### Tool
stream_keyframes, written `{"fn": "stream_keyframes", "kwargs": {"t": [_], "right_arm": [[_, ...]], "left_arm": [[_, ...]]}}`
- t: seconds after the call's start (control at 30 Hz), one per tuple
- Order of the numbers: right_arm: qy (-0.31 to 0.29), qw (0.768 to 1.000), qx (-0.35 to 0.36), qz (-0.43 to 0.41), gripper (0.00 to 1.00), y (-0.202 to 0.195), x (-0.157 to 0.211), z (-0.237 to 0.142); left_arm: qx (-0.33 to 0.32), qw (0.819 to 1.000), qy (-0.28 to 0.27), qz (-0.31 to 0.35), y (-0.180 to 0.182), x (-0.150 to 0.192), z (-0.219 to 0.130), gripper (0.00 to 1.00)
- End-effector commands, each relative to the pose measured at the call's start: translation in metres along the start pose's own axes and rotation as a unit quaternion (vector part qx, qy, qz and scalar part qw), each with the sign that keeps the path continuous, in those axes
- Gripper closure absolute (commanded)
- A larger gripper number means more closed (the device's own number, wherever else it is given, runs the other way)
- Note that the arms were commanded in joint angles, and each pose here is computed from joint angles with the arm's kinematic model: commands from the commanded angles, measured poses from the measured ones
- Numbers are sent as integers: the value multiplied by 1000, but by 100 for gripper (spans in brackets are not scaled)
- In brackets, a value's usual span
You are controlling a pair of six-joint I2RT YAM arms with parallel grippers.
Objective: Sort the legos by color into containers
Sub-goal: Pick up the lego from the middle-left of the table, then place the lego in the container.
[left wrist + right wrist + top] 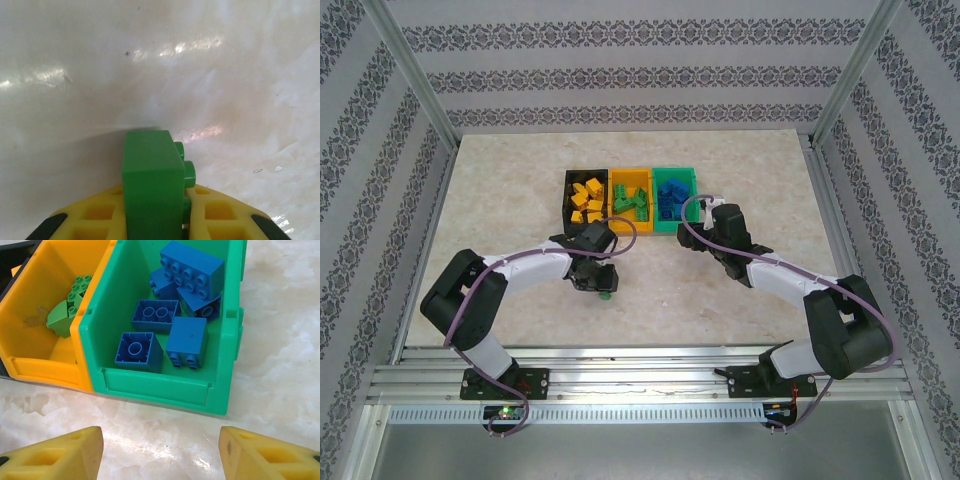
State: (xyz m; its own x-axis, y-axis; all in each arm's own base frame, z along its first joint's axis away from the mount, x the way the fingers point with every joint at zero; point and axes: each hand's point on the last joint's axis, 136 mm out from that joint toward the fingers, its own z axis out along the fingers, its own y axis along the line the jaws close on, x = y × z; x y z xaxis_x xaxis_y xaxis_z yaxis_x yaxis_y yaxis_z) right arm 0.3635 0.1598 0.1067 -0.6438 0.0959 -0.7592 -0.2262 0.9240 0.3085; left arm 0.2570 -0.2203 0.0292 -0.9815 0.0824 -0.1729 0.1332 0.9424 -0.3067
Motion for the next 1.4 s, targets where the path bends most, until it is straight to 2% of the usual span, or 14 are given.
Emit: {"fn": "stream_keyframes", "kwargs": {"t": [0.0,0.17,0.57,0.7,0.87,1.07,1.27,1.3,1.37], "right_arm": [[-9,1000,-14,0,37,9,-3,1],[-11,1000,-9,-2,37,7,-4,0],[-18,1000,-7,-1,37,6,-5,-2],[-20,1000,-9,0,37,7,-7,-4],[-25,1000,-10,2,37,7,-9,-8],[-26,1000,-14,4,37,8,-10,-10],[-29,999,-11,7,37,6,-11,-11],[-29,999,-13,7,37,6,-11,-11],[-29,999,-13,9,37,6,-11,-10]], "left_arm": [[6,998,-46,30,-16,-25,-20,88],[3,995,-87,42,-23,-52,-37,90],[-8,983,-166,80,-48,-153,-76,90],[-11,982,-167,92,-53,-183,-79,90],[-46,980,-152,122,-51,-214,-74,90],[-97,976,-134,145,-40,-230,-64,90],[-97,976,-127,147,-38,-236,-52,89],[-97,976,-129,147,-38,-237,-50,87],[-97,975,-130,149,-38,-239,-45,76]]}}
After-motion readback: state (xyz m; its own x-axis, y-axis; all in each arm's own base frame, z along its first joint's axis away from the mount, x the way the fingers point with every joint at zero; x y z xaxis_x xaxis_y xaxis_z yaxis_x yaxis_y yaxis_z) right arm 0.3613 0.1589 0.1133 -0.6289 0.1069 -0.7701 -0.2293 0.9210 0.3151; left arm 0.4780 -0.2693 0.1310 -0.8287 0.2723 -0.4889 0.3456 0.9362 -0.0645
